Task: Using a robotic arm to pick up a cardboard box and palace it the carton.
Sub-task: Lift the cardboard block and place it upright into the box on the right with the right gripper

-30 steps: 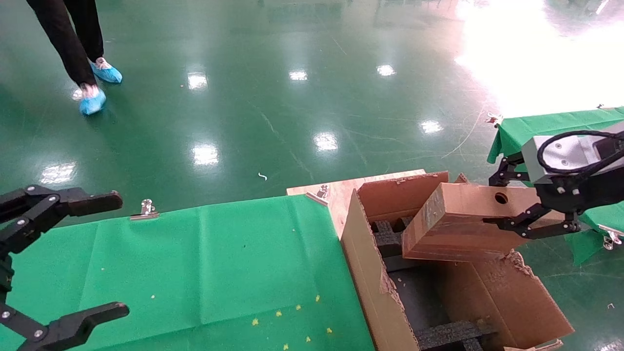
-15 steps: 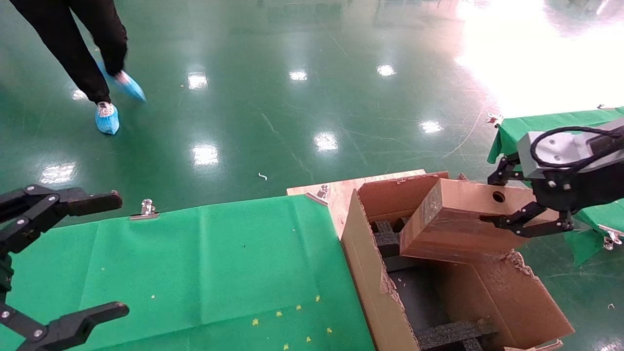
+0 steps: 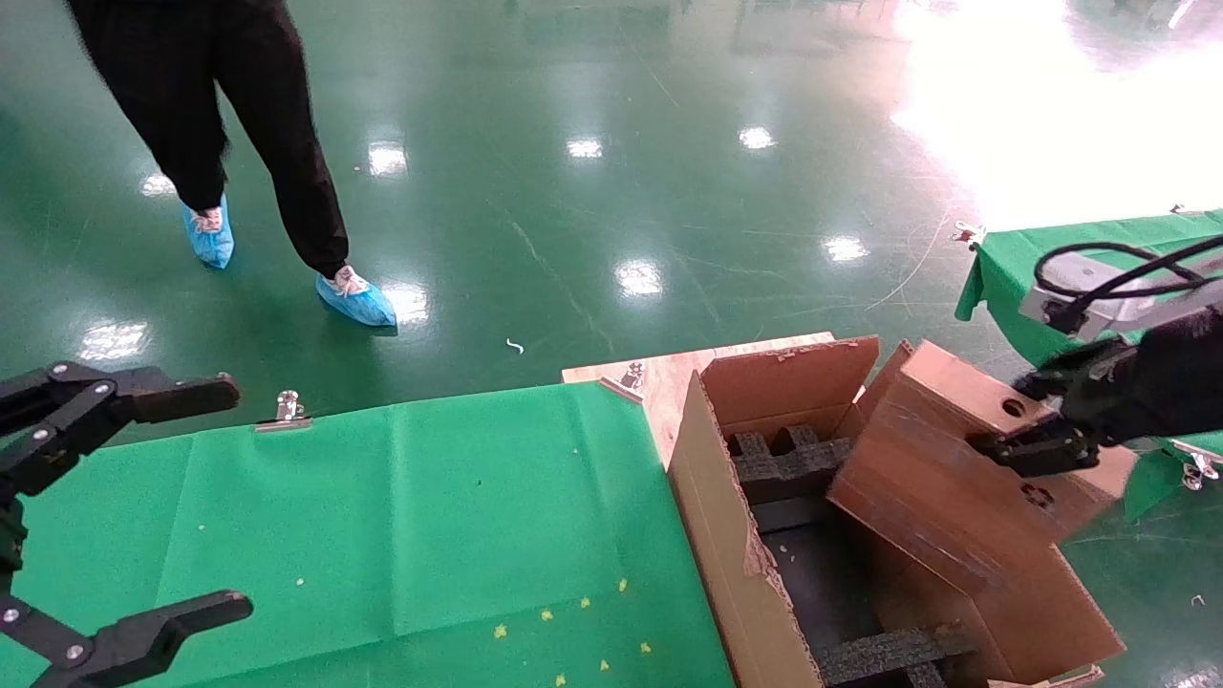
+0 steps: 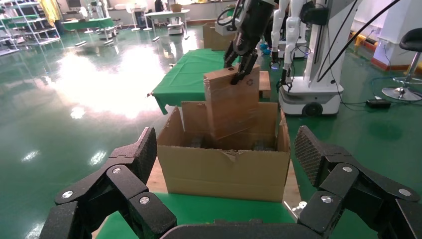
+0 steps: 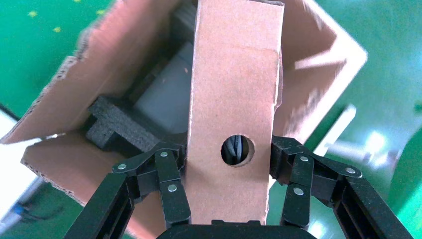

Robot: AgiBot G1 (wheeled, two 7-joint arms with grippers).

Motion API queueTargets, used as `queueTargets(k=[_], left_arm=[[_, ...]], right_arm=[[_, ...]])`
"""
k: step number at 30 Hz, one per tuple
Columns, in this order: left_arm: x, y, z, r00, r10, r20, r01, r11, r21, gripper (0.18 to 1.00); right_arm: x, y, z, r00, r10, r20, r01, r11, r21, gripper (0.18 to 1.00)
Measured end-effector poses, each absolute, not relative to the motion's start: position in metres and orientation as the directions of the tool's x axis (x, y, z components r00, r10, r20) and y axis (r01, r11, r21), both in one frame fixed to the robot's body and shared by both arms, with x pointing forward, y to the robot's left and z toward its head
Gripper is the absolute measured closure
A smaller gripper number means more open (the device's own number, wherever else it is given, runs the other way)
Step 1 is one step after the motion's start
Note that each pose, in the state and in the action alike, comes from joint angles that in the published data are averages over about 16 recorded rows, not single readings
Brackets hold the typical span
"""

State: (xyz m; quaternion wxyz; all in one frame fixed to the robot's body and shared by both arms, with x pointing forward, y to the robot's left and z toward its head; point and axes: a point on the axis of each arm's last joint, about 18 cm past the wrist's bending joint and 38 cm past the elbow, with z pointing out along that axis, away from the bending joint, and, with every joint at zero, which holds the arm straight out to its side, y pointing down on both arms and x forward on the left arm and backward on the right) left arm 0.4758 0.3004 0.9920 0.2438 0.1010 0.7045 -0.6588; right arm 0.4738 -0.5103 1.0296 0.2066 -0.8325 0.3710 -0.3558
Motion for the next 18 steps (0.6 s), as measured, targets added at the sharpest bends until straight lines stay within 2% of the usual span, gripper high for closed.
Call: queueTargets(k=[10, 18], left_arm=[[0.476, 0.300, 0.992, -0.861, -0.179, -0.477, 0.463, 0.111, -0.879, 0.184], [0.476, 0.301, 0.992, -0.861, -0.180, -0.476, 0.463, 0.111, -0.879, 0.184]], right_arm=[[0.464, -0.522, 1.008, 0.210, -0.949, 0.237, -0.614, -0.316, -0.723, 0.792], [0.462, -0.526, 1.001, 0.120, -0.980, 0.157, -0.628, -0.197, -0.752, 0.793]])
